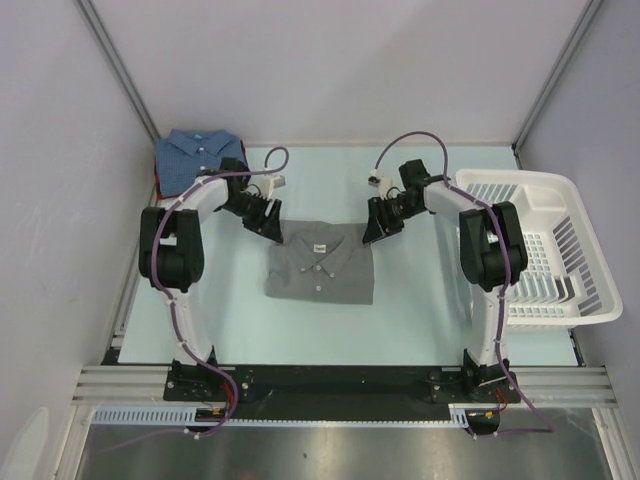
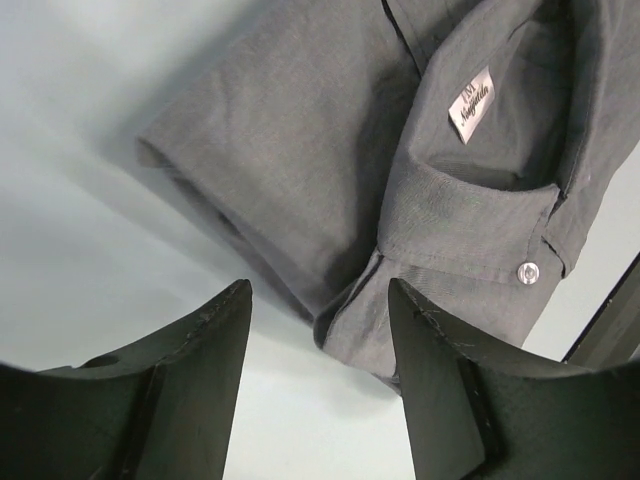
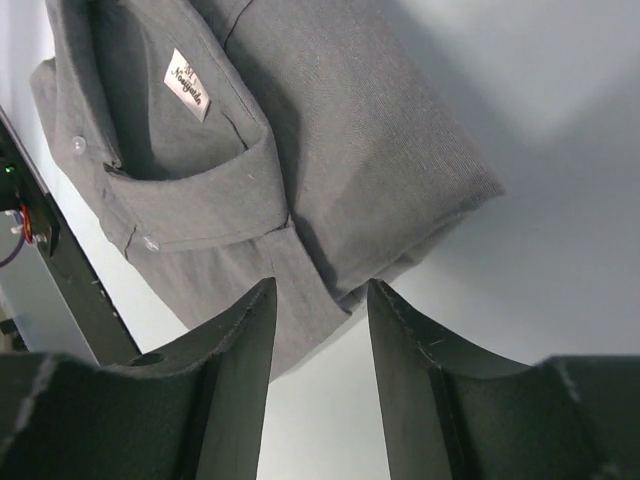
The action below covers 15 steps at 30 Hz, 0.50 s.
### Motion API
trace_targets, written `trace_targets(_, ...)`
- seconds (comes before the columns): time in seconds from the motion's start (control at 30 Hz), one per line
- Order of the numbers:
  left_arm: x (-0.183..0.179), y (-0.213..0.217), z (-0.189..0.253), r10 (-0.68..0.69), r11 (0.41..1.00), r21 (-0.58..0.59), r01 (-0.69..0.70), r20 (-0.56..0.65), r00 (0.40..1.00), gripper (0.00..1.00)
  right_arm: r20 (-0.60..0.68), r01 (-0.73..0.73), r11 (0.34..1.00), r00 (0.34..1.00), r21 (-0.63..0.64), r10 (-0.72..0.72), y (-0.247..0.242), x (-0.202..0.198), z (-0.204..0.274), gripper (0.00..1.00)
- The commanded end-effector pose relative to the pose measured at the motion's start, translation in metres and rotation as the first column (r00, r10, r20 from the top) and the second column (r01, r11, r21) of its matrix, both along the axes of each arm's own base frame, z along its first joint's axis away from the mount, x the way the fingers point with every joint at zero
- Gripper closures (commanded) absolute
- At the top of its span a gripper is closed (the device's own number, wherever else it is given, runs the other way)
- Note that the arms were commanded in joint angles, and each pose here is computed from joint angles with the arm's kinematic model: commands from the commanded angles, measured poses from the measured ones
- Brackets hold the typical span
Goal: Fold and stack the long sleeve shirts
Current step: Fold the shirt
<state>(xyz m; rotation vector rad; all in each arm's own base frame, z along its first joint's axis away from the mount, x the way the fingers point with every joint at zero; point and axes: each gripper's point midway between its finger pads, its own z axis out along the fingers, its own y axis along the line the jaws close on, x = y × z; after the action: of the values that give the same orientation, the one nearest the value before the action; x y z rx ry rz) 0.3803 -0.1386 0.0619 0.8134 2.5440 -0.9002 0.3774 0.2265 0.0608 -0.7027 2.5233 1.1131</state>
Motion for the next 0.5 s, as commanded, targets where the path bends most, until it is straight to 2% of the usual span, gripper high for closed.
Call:
trace_targets(0.0, -0.002, -0.013, 0.004, -0.073, 0.996, -0.042, 0.073, 0.013, 0.997, 0.38, 0.047, -0.069, 0.998, 0.997, 0.005, 0.069, 0.008, 0.002, -0.001, 0.54)
trace_targets(0.17, -0.006, -0.011, -0.003, -0.078, 0.997, -0.030, 0.077, -0.013, 0.997, 0.38, 0.017, -0.088, 0.996, 0.996, -0.015, 0.089, 0.005, -0.007, -0.009, 0.54)
trace_targets(0.33, -0.013, -0.009, -0.006, -0.090, 0.996, -0.021, 0.089, -0.025, 0.996, 0.36, 0.002, -0.095, 0.994, 0.995, -0.046, 0.095, -0.001, -0.015, -0.015, 0.44)
trace_targets(0.47, -0.016, -0.009, -0.009, -0.092, 0.996, -0.021, 0.091, -0.038, 0.995, 0.35, -0.025, -0.097, 0.995, 0.995, -0.030, 0.096, 0.000, -0.020, -0.017, 0.51)
